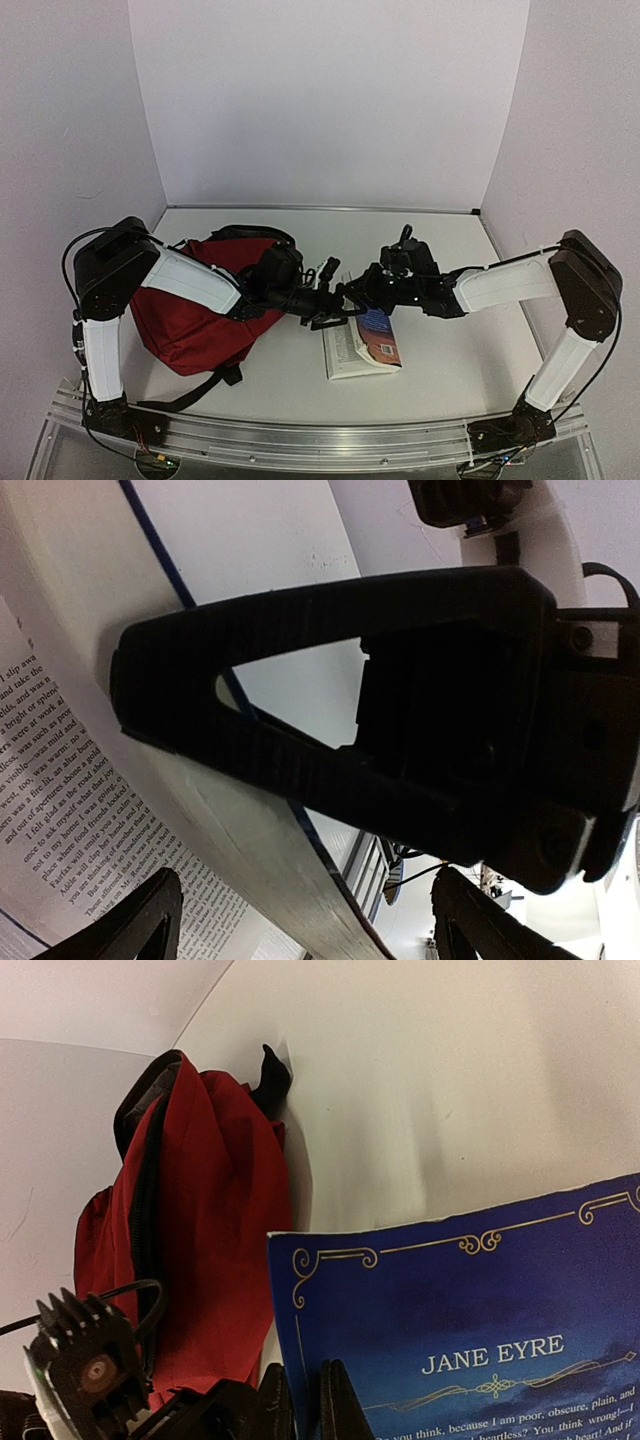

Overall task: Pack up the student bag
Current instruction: Pick up the book from the center of the board.

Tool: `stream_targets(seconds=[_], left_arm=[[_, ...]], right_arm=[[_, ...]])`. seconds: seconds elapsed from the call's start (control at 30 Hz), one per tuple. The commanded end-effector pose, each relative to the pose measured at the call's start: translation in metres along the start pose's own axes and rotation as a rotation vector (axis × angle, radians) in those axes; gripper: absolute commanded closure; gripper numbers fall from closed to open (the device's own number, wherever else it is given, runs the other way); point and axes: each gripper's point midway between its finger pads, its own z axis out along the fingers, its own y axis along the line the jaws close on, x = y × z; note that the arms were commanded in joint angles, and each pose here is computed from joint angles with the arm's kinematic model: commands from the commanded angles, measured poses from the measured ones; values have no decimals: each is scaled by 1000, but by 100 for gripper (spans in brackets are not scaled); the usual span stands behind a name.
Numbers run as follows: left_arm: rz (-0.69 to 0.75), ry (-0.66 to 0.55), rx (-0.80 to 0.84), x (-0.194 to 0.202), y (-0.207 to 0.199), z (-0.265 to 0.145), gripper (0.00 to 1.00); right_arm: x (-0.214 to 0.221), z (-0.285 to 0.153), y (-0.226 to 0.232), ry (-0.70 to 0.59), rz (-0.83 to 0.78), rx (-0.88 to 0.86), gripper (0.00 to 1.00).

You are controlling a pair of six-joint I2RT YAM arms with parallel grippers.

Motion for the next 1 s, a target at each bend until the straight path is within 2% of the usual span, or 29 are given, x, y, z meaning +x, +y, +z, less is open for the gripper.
stream_targets(seconds=[0.0, 0.07, 0.3, 0.43, 0.53, 0.57, 0.77, 0.83, 0.9, 0.97], left_arm=[[10, -2, 59, -9, -18, 5, 14], [3, 1, 57, -9, -16, 6, 13], [-17, 3, 67, -8, -13, 10, 15], [-26, -2, 65, -9, -11, 11, 22], [-32, -10, 55, -10, -9, 10, 35], [-36, -12, 52, -10, -8, 11, 44], [-37, -28, 56, -13, -12, 8, 82], [-27, -32, 57, -14, -15, 6, 93], [-3, -46, 57, -16, -22, 1, 99], [30, -64, 53, -20, -32, -7, 100]], right_arm=[[-7, 2, 46, -9, 11, -138, 100], [-7, 3, 45, -8, 11, -137, 99], [-9, 0, 48, -21, 2, -142, 73], [-13, -4, 50, -40, -4, -141, 65], [-17, -8, 49, -63, -9, -133, 60], [-18, -10, 48, -71, -14, -125, 58], [-34, -28, 48, -149, -68, -70, 53], [-41, -39, 50, -183, -94, -54, 46], [-49, -51, 53, -215, -121, -44, 35], [-59, -64, 56, -253, -148, -35, 27]])
